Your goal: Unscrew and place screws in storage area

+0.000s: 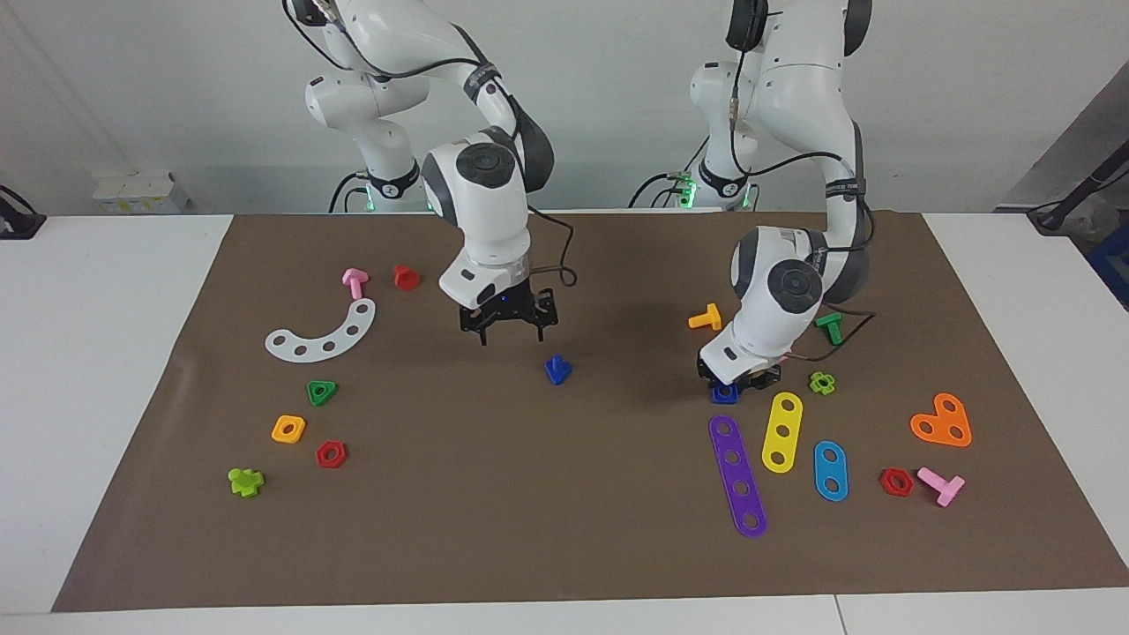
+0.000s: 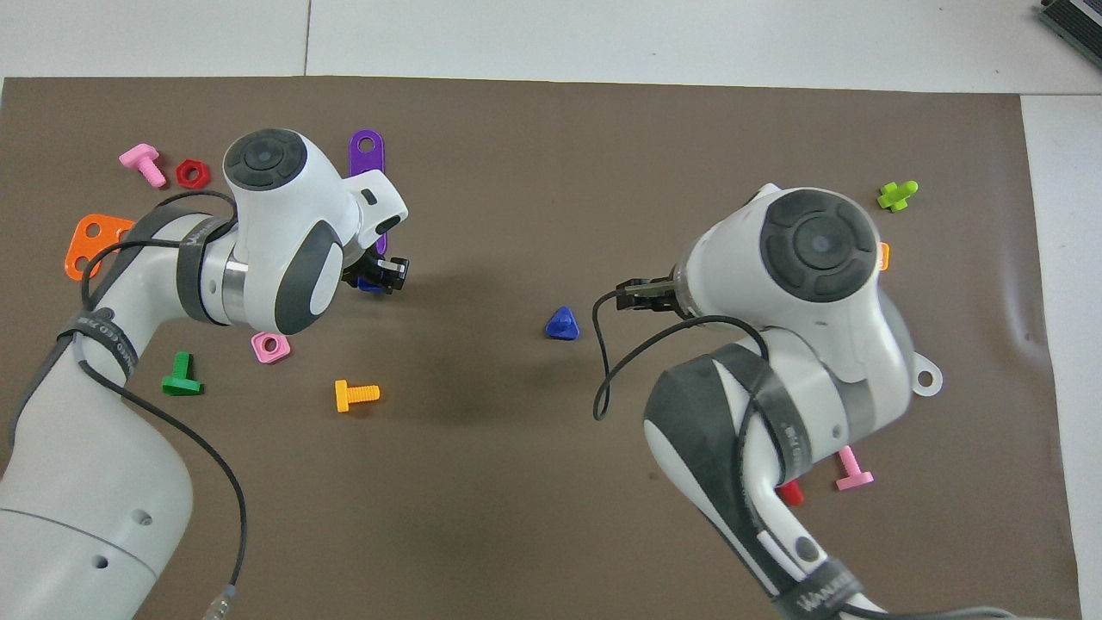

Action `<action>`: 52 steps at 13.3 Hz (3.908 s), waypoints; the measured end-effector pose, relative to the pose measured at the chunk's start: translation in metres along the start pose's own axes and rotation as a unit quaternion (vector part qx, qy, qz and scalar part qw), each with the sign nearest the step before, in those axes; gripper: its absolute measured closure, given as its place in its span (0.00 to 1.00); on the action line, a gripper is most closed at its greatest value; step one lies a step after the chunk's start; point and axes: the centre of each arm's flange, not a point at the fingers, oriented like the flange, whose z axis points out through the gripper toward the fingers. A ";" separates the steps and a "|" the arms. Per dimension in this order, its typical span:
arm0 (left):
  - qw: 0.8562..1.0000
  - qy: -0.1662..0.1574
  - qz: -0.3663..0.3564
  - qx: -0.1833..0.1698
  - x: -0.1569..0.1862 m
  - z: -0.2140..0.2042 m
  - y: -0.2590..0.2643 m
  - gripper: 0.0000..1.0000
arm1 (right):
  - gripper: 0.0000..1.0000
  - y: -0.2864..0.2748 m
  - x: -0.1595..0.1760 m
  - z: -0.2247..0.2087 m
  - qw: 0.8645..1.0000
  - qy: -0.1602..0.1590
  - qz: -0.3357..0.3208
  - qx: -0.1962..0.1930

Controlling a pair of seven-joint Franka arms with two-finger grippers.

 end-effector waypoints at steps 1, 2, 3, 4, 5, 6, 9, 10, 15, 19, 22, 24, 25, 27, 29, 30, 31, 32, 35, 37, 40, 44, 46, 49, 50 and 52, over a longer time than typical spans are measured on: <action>1.000 0.000 0.009 0.002 -0.002 -0.001 -0.009 0.44 | 0.04 -0.005 0.000 0.010 1.000 0.001 -0.002 0.001; 1.000 0.000 0.014 0.004 -0.004 -0.001 -0.015 0.34 | 0.04 -0.010 -0.001 0.015 1.000 0.001 -0.004 0.002; 1.000 0.001 0.016 0.005 -0.004 -0.002 -0.018 0.21 | 0.09 -0.016 -0.003 0.021 1.000 0.003 -0.003 0.004; 1.000 0.001 0.019 0.006 -0.004 -0.002 -0.018 0.08 | 0.10 -0.024 -0.005 0.027 1.000 0.005 0.002 0.006; 1.000 0.002 0.023 0.009 -0.004 -0.004 -0.019 0.01 | 0.11 -0.033 -0.009 0.034 1.000 0.005 0.007 0.007; 1.000 0.006 0.027 0.013 -0.003 -0.008 -0.019 0.00 | 0.14 -0.041 -0.013 0.040 1.000 0.004 0.008 0.007; 1.000 0.012 0.013 0.015 -0.005 -0.050 -0.041 0.00 | 0.23 -0.060 -0.022 0.062 1.000 0.018 0.005 -0.014; 1.000 0.010 -0.002 0.013 -0.014 -0.067 -0.059 0.00 | 0.24 -0.062 -0.024 0.069 1.000 0.018 0.004 -0.019; 0.998 -0.014 -0.057 -0.006 -0.083 -0.088 -0.166 0.00 | 0.67 -0.064 -0.024 0.073 1.000 0.019 0.003 -0.020; 0.997 -0.006 -0.074 -0.010 -0.115 -0.124 -0.185 0.00 | 0.81 -0.053 -0.013 0.064 0.999 0.027 0.014 -0.019; 0.996 0.042 -0.083 0.003 -0.144 -0.198 -0.171 0.00 | 0.81 -0.021 0.007 0.062 0.999 0.034 0.018 -0.021; 0.994 0.075 -0.081 0.012 -0.162 -0.242 -0.154 0.00 | 0.81 -0.001 0.019 0.060 0.999 0.041 0.012 -0.019; 0.993 0.090 -0.073 0.018 -0.165 -0.258 -0.141 0.00 | 0.81 0.009 0.024 0.058 0.999 0.044 0.007 -0.020; 0.992 0.111 -0.060 0.027 -0.159 -0.282 -0.112 0.00 | 0.81 0.033 0.036 0.049 0.999 0.050 -0.001 -0.021; 0.990 0.127 -0.051 0.032 -0.152 -0.299 -0.095 0.00 | 0.81 0.055 0.046 0.040 0.998 0.057 -0.001 -0.022; 0.990 0.130 -0.048 0.033 -0.151 -0.303 -0.092 0.00 | 0.81 0.064 0.049 0.036 0.998 0.059 -0.001 -0.023; 0.990 0.130 -0.046 0.033 -0.151 -0.303 -0.090 0.00 | 0.81 0.072 0.051 0.035 0.998 0.060 -0.001 -0.024; 0.991 0.126 -0.045 0.032 -0.150 -0.302 -0.088 0.00 | 0.81 0.079 0.053 0.035 0.998 0.059 0.003 -0.025; 0.992 0.118 -0.044 0.030 -0.150 -0.299 -0.087 0.00 | 0.81 0.103 0.059 0.039 0.997 0.066 0.013 -0.025; 0.992 0.117 -0.044 0.030 -0.150 -0.298 -0.087 0.00 | 0.81 0.125 0.063 0.046 0.995 0.099 0.011 -0.015; 0.995 0.088 -0.044 0.023 -0.155 -0.291 -0.085 0.00 | 0.81 0.154 0.055 0.063 0.994 0.106 0.003 -0.016; 0.996 0.073 -0.044 0.019 -0.158 -0.289 -0.085 0.00 | 0.81 0.189 0.050 0.055 0.994 0.101 -0.032 -0.029; 0.996 0.075 -0.045 0.018 -0.158 -0.290 -0.085 0.00 | 0.81 0.203 0.045 0.047 0.995 0.087 -0.037 -0.036; 0.995 0.081 -0.050 0.013 -0.159 -0.300 -0.086 0.00 | 0.81 0.203 0.040 0.045 0.995 0.082 -0.045 -0.038; 0.996 0.079 -0.051 0.011 -0.160 -0.309 -0.088 0.00 | 0.81 0.204 0.040 0.046 0.995 0.080 -0.054 -0.039; 0.996 0.074 -0.052 0.009 -0.158 -0.335 -0.090 0.00 | 0.81 0.208 0.039 0.048 0.994 0.077 -0.064 -0.040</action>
